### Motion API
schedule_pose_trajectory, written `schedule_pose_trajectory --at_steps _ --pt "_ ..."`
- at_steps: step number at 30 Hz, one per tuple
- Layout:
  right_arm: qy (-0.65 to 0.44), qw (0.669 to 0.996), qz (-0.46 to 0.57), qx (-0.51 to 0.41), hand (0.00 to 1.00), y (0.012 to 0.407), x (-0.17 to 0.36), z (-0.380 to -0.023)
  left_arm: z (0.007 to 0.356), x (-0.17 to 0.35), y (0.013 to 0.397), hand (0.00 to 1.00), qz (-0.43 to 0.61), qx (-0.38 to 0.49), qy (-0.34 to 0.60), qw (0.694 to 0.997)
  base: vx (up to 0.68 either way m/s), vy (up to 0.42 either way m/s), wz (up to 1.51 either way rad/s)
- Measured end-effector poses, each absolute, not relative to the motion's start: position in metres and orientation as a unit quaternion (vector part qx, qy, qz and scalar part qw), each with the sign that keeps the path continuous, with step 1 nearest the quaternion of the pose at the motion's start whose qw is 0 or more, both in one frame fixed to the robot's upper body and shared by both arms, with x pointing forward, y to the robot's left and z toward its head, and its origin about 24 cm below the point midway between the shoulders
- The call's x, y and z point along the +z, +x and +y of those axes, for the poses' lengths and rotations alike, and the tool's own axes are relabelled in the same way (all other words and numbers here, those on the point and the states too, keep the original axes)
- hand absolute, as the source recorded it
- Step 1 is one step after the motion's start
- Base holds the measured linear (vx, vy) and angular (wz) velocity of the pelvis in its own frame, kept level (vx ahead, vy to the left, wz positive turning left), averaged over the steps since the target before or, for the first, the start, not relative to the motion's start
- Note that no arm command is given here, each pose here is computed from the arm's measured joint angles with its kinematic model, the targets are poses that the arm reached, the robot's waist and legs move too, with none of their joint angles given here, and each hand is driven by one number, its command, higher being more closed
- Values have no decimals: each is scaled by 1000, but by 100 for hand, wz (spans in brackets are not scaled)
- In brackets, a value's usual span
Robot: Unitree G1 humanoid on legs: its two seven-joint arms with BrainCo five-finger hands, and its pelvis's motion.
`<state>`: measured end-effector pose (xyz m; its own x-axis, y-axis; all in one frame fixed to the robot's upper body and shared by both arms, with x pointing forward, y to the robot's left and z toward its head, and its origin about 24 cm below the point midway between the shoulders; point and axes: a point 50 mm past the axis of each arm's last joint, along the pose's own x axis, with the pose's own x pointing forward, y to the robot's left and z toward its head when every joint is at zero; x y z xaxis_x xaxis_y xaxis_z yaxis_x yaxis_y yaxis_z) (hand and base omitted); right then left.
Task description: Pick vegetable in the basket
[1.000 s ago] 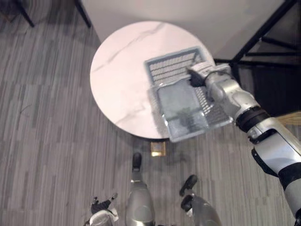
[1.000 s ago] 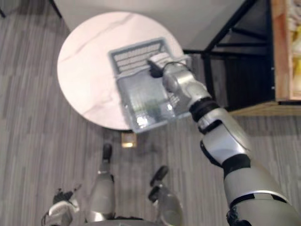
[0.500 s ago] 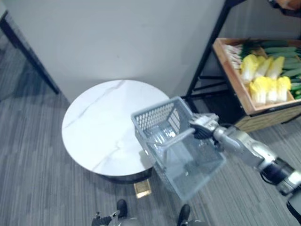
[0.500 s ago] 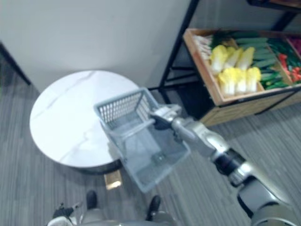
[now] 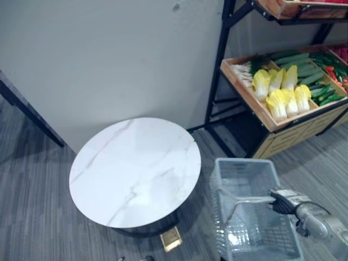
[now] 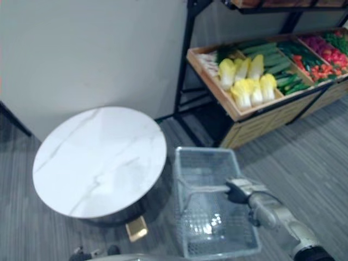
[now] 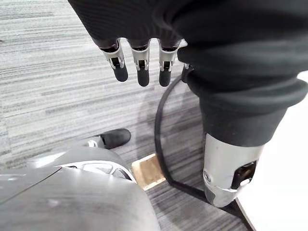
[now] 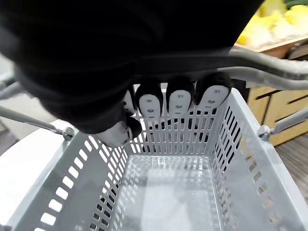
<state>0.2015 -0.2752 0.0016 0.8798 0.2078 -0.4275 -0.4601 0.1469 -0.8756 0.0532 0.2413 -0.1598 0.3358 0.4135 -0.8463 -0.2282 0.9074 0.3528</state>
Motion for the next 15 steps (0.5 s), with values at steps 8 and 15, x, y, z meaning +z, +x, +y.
schedule_pose_trajectory --at_steps 8,15 --pt "-621 750 178 146 100 180 -20 -307 237 -162 42 0 552 195 84 807 19 16 -1" --pt "-601 771 196 76 100 168 -19 -318 239 -160 46 0 546 180 102 812 -11 69 -19"
